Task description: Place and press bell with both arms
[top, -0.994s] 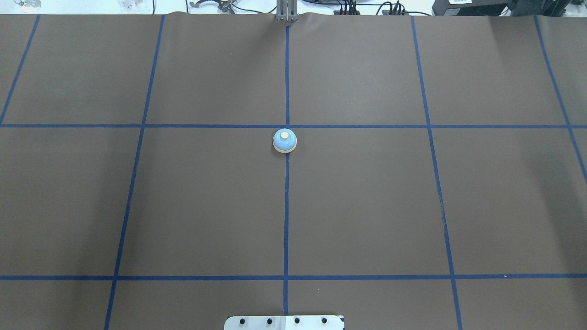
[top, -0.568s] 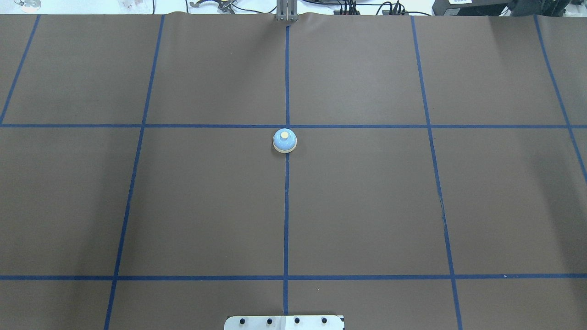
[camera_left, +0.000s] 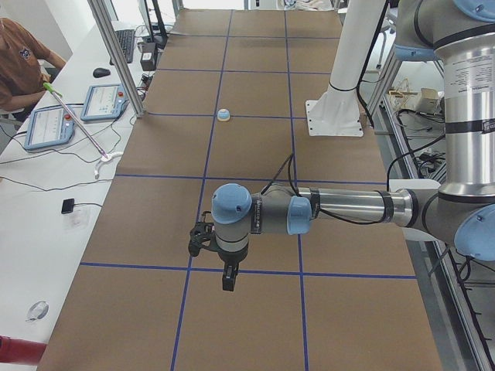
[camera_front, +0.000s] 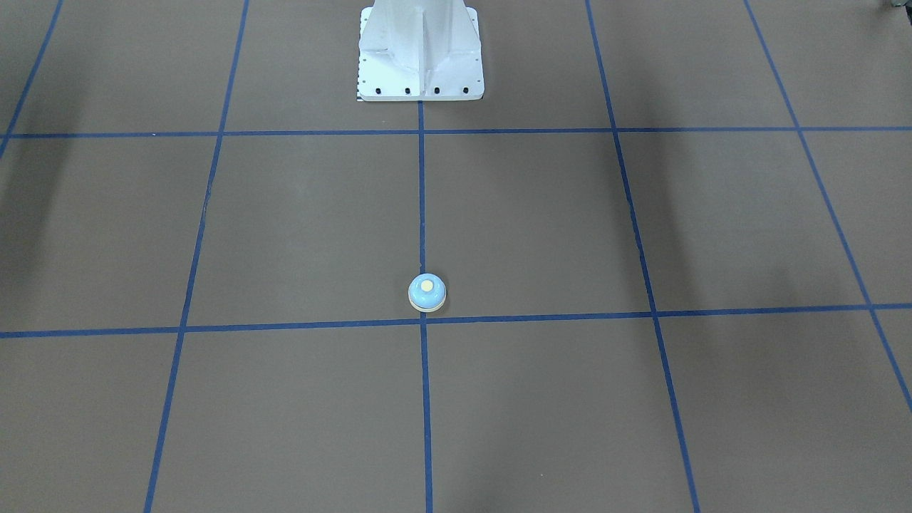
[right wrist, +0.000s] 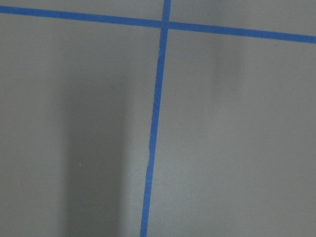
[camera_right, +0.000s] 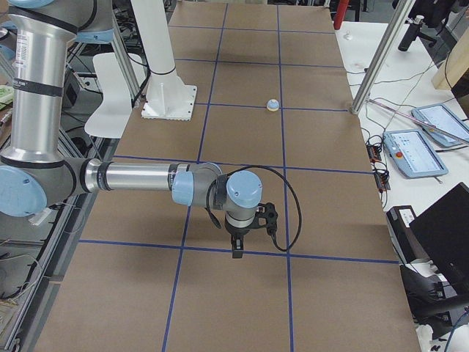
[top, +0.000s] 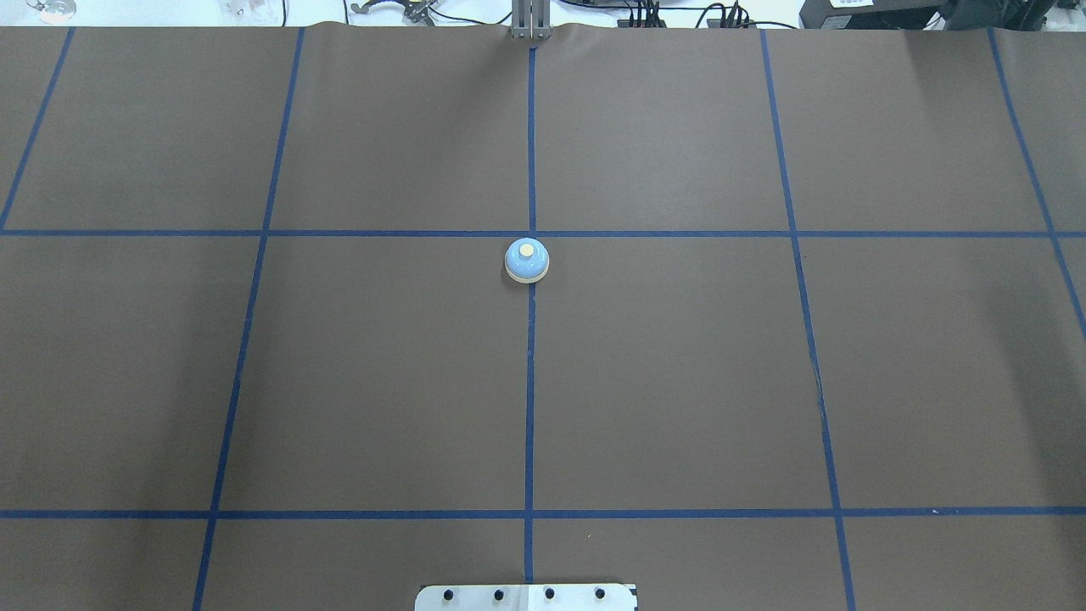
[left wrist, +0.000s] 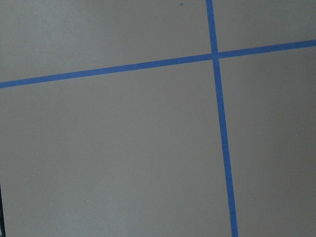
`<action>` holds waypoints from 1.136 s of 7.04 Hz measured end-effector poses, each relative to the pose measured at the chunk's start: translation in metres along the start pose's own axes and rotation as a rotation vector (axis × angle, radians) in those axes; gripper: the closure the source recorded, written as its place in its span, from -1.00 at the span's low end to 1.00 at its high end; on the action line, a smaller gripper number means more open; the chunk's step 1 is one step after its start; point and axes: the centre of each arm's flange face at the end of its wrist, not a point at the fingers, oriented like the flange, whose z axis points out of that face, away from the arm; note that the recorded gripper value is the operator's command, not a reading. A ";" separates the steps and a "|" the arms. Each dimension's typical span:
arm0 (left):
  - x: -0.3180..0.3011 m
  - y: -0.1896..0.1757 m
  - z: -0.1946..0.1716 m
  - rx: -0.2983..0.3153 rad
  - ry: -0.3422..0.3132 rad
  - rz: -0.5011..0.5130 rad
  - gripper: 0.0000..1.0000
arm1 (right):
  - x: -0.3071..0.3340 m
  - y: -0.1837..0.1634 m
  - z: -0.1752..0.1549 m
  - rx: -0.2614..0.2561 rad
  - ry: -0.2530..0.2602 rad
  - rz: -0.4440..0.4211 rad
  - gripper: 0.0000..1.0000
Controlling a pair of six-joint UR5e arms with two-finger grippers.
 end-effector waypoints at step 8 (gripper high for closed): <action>0.001 -0.002 -0.001 0.003 0.000 0.005 -1.00 | 0.001 0.000 -0.003 0.008 -0.002 0.004 -1.00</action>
